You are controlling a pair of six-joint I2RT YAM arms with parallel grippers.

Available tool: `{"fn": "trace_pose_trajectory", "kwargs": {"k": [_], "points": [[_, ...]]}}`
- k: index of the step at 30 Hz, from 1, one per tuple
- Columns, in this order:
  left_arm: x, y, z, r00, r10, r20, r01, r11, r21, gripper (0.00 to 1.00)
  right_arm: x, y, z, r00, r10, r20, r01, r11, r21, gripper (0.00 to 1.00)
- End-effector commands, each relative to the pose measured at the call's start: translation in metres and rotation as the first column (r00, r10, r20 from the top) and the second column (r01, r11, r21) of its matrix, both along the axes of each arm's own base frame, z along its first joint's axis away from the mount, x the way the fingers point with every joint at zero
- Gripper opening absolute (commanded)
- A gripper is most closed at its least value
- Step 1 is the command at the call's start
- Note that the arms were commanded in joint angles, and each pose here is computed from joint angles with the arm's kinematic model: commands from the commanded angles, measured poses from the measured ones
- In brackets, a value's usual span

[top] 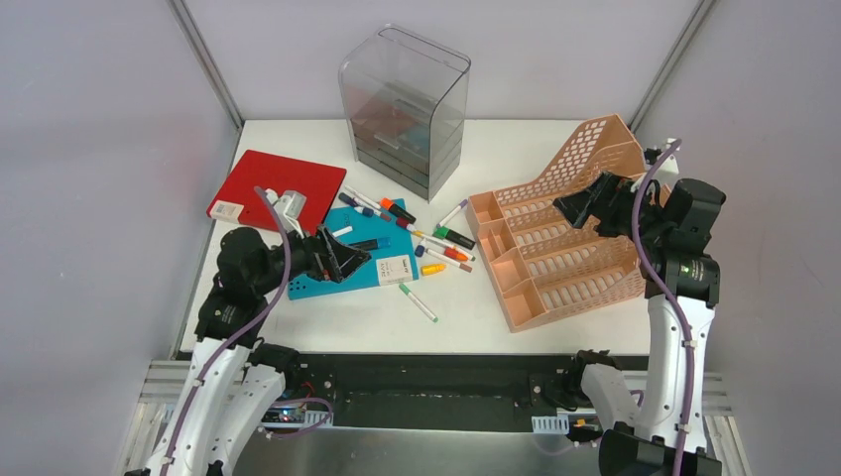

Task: Organize the desk
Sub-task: Pick up the folder from the center of the board.

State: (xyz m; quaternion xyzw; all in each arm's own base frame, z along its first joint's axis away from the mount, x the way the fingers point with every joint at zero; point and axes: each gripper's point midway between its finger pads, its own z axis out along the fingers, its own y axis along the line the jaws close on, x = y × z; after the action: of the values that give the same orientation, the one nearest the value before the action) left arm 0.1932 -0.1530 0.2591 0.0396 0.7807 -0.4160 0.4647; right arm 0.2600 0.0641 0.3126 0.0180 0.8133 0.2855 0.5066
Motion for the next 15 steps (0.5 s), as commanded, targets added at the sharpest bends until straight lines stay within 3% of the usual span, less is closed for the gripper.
{"fn": "trace_pose_trajectory", "kwargs": {"k": [1,9,13,15], "points": [[-0.009,-0.023,0.014,0.991,-0.130,0.011,0.130,0.982,-0.138,0.99,0.002,-0.005,0.003,0.999,-0.018,0.043,0.019,1.000,-0.016,1.00],[-0.013,-0.030,-0.002,0.985,-0.172,-0.031,0.164,0.970,-0.181,0.99,-0.010,0.010,-0.014,0.982,0.157,0.103,-0.146,0.984,-0.102,1.00],[-0.015,-0.034,-0.011,0.981,-0.188,-0.053,0.177,0.969,-0.172,0.99,-0.030,0.034,-0.026,0.890,0.415,0.186,-0.383,0.905,-0.188,1.00],[-0.015,-0.033,-0.019,0.981,-0.179,-0.079,0.165,0.974,-0.158,0.99,-0.037,0.038,-0.034,0.861,0.469,0.194,-0.432,0.878,-0.207,1.00]]}}
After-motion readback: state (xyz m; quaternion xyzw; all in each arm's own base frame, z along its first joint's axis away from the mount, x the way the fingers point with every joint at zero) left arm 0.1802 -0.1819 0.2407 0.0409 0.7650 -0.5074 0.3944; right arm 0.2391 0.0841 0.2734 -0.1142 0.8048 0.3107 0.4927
